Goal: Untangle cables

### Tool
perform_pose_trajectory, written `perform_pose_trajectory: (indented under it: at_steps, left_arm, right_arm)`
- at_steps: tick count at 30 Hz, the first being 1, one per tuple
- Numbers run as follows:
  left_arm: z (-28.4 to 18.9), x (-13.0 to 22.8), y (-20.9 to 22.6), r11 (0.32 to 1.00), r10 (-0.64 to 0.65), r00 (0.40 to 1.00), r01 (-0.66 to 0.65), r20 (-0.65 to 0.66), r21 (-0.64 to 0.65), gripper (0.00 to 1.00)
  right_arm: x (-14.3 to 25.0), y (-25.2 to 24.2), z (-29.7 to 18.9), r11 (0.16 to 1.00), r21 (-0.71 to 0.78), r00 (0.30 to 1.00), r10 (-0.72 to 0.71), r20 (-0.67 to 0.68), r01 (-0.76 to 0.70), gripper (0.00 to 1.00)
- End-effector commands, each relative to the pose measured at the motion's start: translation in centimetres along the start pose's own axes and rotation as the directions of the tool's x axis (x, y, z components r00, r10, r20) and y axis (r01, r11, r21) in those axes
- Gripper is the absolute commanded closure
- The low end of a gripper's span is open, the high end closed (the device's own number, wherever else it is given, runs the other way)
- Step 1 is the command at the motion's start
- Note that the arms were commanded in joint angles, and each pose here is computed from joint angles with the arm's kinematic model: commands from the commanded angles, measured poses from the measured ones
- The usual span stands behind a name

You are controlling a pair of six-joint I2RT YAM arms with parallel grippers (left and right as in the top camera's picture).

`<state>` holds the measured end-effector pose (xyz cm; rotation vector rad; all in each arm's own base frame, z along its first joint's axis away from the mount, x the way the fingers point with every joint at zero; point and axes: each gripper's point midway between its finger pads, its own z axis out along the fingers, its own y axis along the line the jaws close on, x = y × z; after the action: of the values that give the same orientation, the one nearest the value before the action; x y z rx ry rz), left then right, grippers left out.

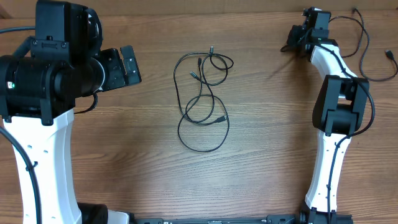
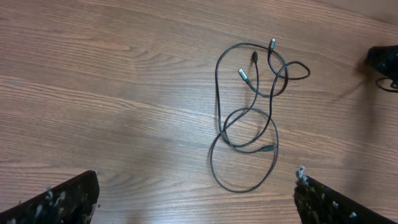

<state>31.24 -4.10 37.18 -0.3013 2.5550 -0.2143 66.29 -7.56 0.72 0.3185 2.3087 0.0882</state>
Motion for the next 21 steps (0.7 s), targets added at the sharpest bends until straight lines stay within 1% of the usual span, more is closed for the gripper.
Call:
perform_pose_trajectory:
  at_steps: [1, 2, 7, 12, 15, 21]
  left_arm:
    - [0.2, -0.1, 0.2, 1.000, 0.020, 1.000, -0.020, -0.001, -0.010, 0.00]
    - [0.2, -0.1, 0.2, 1.000, 0.020, 1.000, -0.020, -0.001, -0.010, 0.00]
    - [0.2, -0.3, 0.1, 1.000, 0.019, 1.000, -0.019, 0.005, -0.007, 0.00]
    - [0.2, -0.5, 0.1, 1.000, 0.019, 1.000, -0.019, 0.015, -0.004, 0.00]
    - [0.2, -0.5, 0.1, 1.000, 0.007, 1.000, -0.007, 0.015, -0.004, 0.00]
    - [0.2, -0.5, 0.1, 1.000, 0.004, 1.000, -0.003, 0.013, -0.004, 0.00]
  right_arm:
    - [0.2, -4.5, 0.2, 0.995, 0.100, 1.000, -0.011, -0.006, 0.012, 0.96]
    - [0.1, -6.5, 0.0, 0.992, 0.122, 1.000, 0.006, -0.008, -0.005, 0.96]
    - [0.0, -13.3, -1.0, 0.978, 0.196, 0.997, 0.074, -0.006, -0.072, 0.96]
    - [0.0, -18.9, -2.3, 0.966, 0.257, 0.999, 0.042, -0.013, -0.037, 0.96]
    - [-0.1, -23.2, -3.6, 0.937, 0.342, 0.997, 0.070, 0.008, -0.069, 0.96]
    - [-0.3, -27.8, -5.1, 0.911, 0.395, 0.993, 0.108, 0.053, -0.120, 0.96]
